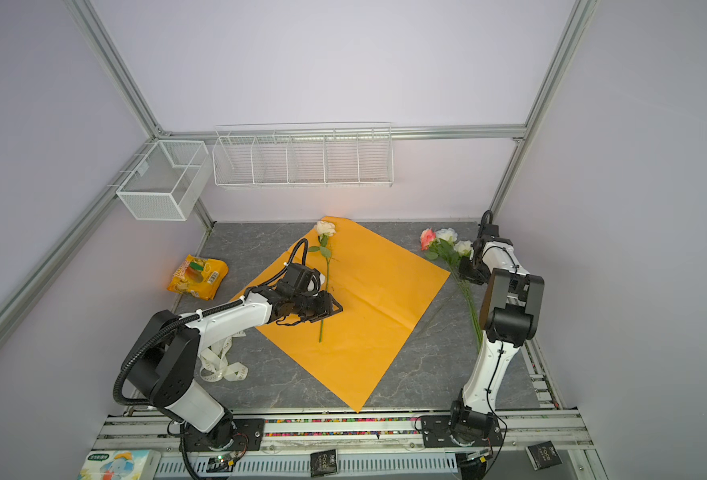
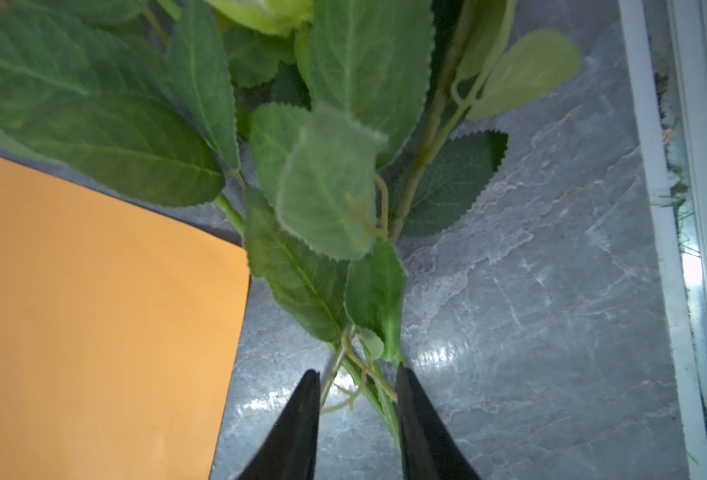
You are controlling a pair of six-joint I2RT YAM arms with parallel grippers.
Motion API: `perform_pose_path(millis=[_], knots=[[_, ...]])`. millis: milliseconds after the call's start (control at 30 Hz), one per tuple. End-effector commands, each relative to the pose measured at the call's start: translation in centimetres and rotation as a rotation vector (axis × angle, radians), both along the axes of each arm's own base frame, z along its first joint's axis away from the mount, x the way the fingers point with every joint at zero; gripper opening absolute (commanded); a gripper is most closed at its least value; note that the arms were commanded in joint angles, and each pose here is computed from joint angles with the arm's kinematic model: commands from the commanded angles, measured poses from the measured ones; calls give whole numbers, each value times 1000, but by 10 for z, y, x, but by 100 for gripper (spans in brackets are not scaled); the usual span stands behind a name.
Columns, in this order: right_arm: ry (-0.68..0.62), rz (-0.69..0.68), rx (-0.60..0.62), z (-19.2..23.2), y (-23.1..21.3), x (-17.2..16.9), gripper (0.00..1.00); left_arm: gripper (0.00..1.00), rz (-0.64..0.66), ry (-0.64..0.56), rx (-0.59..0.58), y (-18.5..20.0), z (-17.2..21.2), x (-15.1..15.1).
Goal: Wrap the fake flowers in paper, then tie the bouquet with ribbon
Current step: 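Grasp a second white rose stem with the right gripper and lift it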
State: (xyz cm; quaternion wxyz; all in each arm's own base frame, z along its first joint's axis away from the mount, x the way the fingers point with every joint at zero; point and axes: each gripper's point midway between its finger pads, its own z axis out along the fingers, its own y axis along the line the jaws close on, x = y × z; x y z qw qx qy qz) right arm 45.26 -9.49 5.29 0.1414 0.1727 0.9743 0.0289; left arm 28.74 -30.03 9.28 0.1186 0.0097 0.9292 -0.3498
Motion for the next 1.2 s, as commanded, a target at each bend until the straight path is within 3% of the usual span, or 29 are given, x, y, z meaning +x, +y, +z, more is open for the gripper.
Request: perform_pose_path(millis=[0, 233, 367, 467, 733, 933, 1167], knots=[[38, -23, 50, -14, 3, 4, 34, 43, 6, -7, -3, -4, 5, 6], [61, -21, 67, -28, 5, 6, 23, 43, 11, -4, 8, -2, 3, 6], [8, -10, 40, -6, 4, 2, 9, 43, 9, -6, 9, -2, 3, 6], [-43, 23, 13, 17, 4, -1, 7, 43, 9, -7, 4, -3, 5, 6], [-97, 99, -76, 53, 1, -20, 8, 43, 7, -14, 0, -1, 8, 4], [-132, 158, -10, 64, 18, -29, 7, 43, 10, -15, -1, 1, 9, 2], [-272, 107, 89, 113, 38, -30, 7, 43, 26, -41, 12, 5, 14, 4]])
